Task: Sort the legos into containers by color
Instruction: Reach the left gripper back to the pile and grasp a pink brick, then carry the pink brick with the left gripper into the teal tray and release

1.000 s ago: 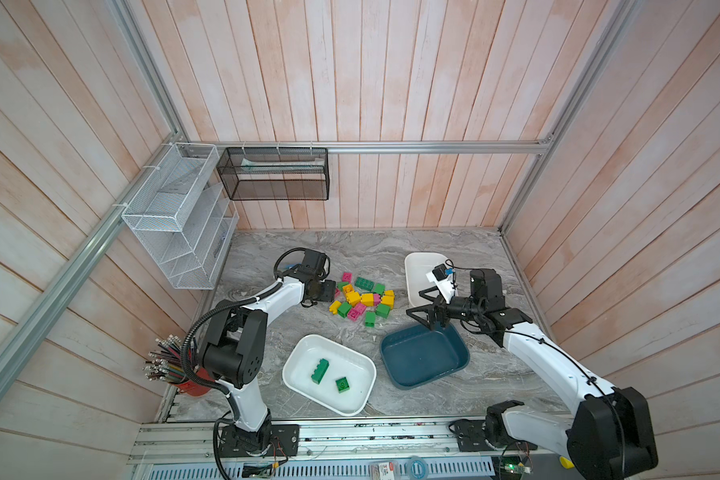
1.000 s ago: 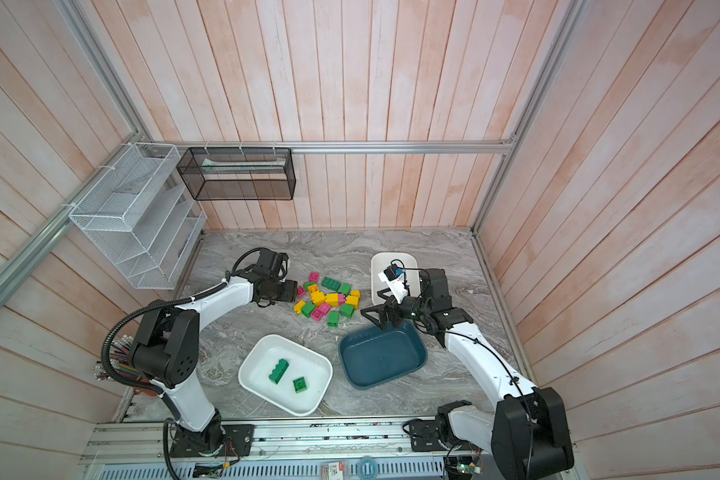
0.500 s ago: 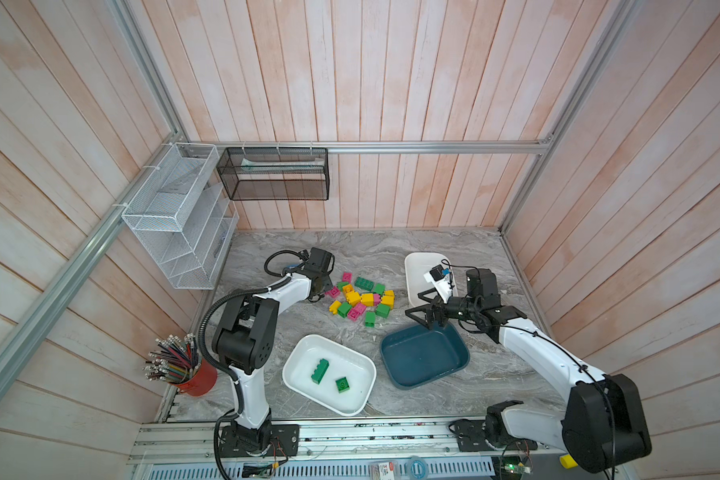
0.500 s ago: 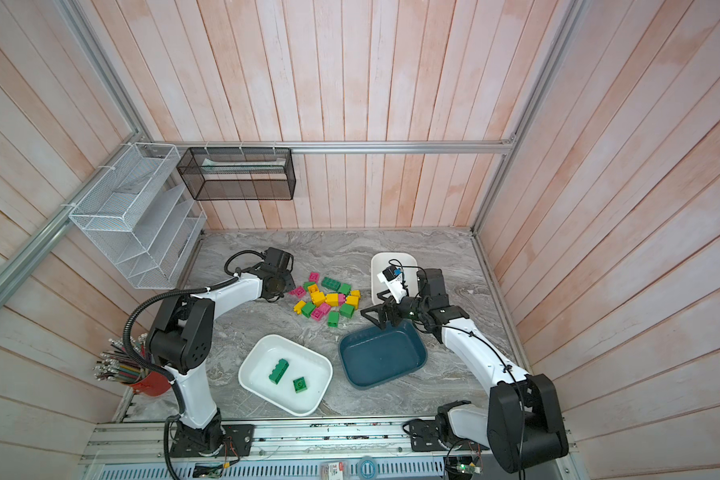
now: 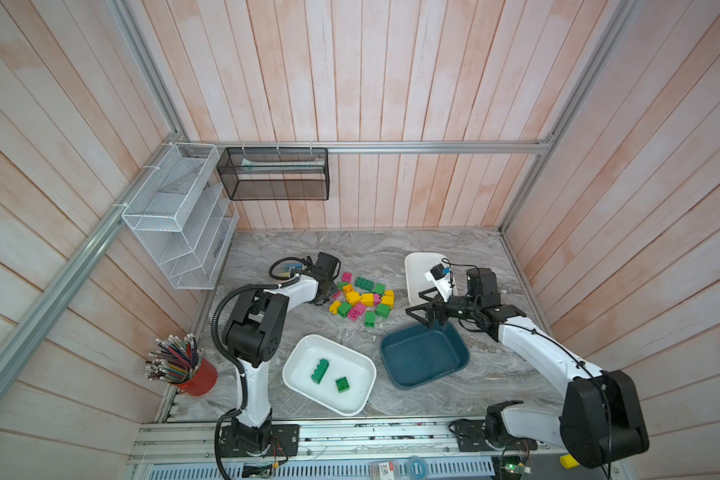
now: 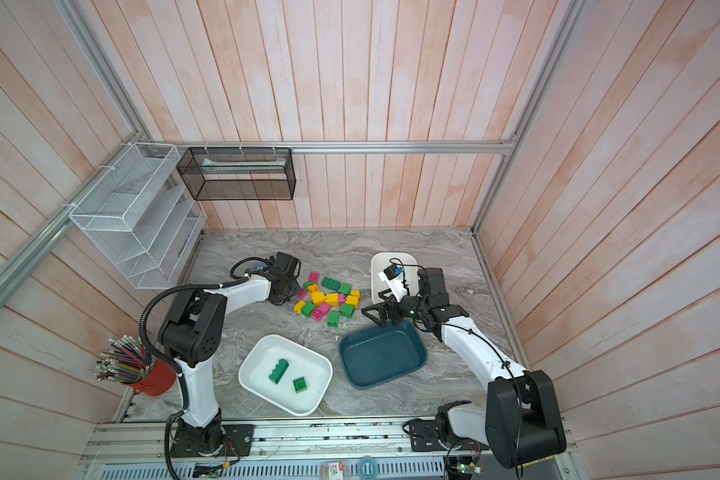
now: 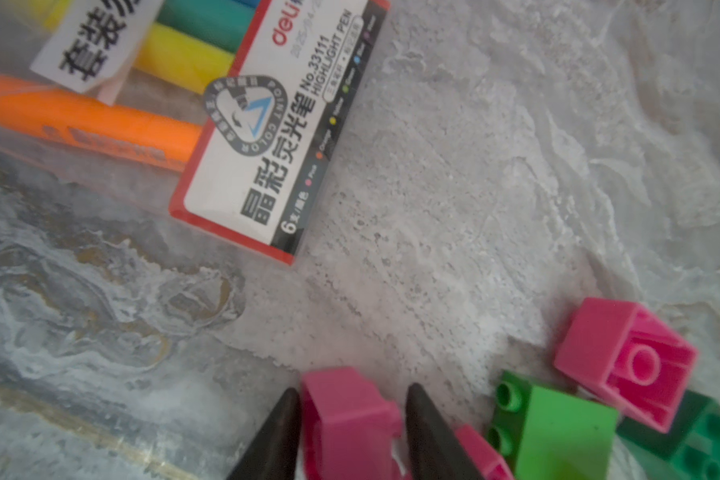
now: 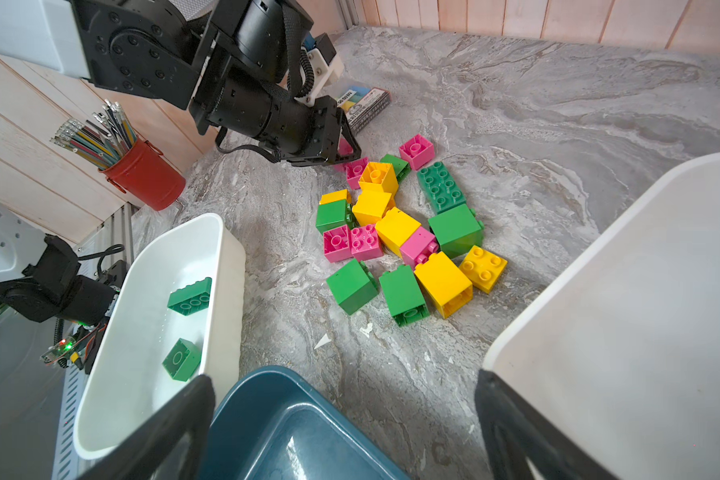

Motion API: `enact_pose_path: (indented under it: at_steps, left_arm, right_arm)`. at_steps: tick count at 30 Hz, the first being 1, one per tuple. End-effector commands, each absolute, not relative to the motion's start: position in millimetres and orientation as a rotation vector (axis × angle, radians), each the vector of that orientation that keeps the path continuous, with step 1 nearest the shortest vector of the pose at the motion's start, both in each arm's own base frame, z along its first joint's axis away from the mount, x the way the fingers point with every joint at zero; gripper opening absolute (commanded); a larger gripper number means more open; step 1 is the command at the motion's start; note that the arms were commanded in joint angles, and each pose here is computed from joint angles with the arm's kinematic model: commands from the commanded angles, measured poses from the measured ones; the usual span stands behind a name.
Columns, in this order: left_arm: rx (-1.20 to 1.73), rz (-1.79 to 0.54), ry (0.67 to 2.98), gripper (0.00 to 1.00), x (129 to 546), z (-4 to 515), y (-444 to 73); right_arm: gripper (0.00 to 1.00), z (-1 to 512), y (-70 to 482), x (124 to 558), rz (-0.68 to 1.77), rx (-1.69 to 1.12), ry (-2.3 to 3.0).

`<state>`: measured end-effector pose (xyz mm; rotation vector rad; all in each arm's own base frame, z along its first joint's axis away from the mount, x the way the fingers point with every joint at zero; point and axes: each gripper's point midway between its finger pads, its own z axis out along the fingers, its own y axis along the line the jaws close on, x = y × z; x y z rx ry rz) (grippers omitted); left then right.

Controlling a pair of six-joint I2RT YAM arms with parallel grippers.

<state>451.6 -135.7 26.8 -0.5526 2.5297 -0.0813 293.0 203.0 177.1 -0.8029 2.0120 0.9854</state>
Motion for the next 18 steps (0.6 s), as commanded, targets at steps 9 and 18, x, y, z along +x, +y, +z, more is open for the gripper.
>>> enact_pose_path:
  at_steps: [9,18]
  left_arm:
    - [-0.499,-0.012,2.486,0.20,442,56,-121]
    - [-0.040,-0.247,2.463,0.21,378,133,-196]
  right_arm:
    - [0.98,190,204,296,0.991,-0.812,1.974]
    - [0.98,196,189,299,0.933,-0.747,1.998]
